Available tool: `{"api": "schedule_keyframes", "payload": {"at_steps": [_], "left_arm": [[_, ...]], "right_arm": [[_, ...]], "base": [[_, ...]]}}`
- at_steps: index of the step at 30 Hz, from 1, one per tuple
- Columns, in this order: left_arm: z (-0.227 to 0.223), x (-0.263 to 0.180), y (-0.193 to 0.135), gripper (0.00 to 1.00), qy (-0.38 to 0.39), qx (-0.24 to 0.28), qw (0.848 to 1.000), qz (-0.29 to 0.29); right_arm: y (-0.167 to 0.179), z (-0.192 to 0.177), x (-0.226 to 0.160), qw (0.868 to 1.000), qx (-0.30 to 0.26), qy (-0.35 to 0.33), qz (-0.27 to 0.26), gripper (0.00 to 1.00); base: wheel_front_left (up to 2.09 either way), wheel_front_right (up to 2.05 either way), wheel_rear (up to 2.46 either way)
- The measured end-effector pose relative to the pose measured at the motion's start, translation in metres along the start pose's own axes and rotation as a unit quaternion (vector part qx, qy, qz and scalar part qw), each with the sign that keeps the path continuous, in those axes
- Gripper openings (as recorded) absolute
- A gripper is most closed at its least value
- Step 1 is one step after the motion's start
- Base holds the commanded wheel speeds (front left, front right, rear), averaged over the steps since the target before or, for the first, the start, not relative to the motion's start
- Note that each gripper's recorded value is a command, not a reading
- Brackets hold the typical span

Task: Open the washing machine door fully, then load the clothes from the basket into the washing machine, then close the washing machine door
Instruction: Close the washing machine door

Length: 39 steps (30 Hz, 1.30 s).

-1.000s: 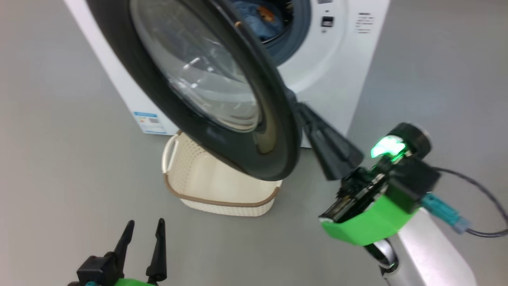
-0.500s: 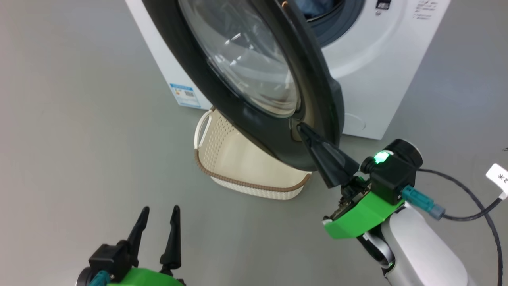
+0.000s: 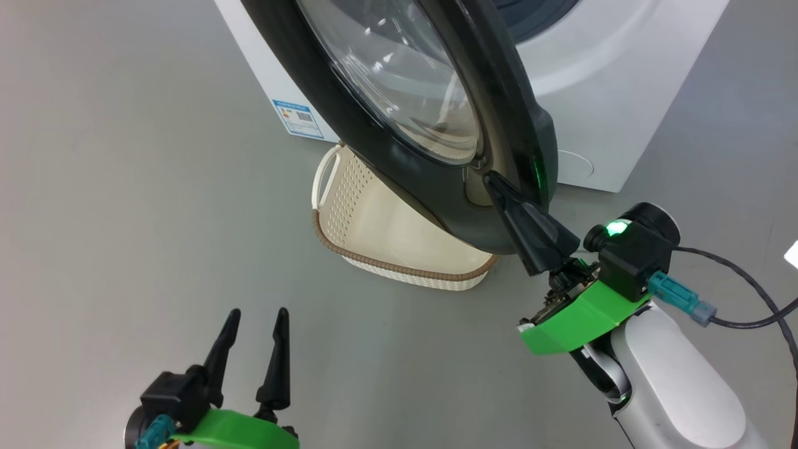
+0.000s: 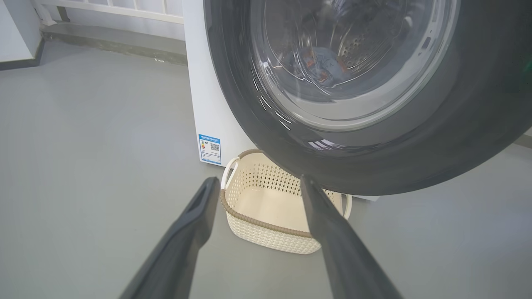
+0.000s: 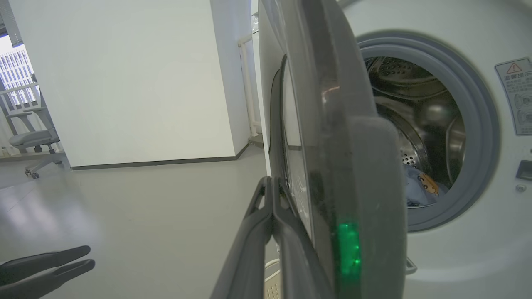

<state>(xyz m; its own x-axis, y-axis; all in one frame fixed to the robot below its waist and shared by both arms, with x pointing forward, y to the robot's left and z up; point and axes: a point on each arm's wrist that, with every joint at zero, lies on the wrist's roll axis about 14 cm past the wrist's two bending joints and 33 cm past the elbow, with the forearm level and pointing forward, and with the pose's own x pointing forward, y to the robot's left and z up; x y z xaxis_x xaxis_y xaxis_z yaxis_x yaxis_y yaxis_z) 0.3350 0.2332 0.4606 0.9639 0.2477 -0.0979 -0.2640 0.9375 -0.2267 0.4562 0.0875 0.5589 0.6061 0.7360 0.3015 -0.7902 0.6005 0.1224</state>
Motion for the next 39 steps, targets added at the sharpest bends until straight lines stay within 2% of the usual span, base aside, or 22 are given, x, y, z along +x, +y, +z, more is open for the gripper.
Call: {"api": "schedule_keyframes", "payload": {"at_steps": [20,39], "left_arm": [[-0.012,0.014,-0.014,1.00,0.019,-0.010,1.000,-0.010],[-0.023,0.045,-0.044,1.00,0.033,-0.039,0.998,-0.024]], "right_arm": [[-0.045,-0.013,0.002,0.999,-0.009,0.003,-0.031,0.00],[-0.127,-0.028,0.031,0.997,-0.045,-0.023,-0.051,0.00]], "base": [[0.00,0.00,0.00],[0.00,0.00,0.00]]}}
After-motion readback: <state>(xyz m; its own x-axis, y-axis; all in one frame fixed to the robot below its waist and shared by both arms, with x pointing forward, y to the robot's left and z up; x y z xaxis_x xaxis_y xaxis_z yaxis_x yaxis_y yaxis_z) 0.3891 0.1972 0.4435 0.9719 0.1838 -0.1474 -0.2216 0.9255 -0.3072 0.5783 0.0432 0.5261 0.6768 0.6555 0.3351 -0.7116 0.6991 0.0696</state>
